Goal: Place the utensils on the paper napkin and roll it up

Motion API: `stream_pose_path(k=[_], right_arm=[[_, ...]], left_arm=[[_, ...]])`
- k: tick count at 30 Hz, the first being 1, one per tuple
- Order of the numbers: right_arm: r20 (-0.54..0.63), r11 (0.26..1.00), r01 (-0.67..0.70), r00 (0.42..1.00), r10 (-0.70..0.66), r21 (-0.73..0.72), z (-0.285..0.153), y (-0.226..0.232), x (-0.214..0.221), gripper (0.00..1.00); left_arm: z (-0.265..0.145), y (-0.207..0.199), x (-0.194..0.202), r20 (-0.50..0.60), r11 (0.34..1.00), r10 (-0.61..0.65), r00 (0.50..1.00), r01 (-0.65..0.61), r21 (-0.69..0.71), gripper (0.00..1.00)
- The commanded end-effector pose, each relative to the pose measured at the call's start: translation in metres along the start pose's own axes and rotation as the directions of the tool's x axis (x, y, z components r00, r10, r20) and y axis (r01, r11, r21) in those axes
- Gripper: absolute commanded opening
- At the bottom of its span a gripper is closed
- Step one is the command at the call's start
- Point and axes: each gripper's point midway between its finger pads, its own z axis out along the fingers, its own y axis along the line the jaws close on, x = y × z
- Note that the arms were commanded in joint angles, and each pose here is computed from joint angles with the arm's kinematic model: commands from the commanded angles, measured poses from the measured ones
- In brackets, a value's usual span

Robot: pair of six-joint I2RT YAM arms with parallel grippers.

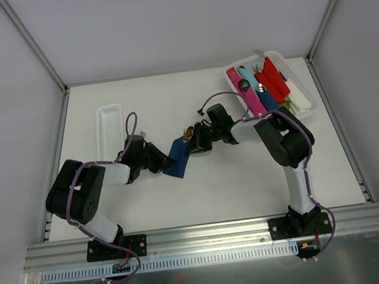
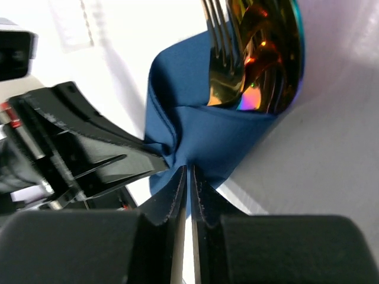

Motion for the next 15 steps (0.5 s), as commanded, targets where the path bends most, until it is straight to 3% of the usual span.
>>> stream_pose_path(k=[1,15], right_arm=[[-0.042,0.996,0.047,0.998,-0.043,0.077,0.007,-0.009,0.006,0.08],[-0.06,0.991,0.053,0.997,-0.046,0.123,0.011,-0.016,0.008,0.08]], left_arm=[[-0.006,-0.002,-0.007,0.03,0.997,0.075,0.997,-0.074,-0.028,0.0],[-0.019,-0.057,-0.002,0.018,0.968,0.161,0.987,-0.162,0.19,0.0]])
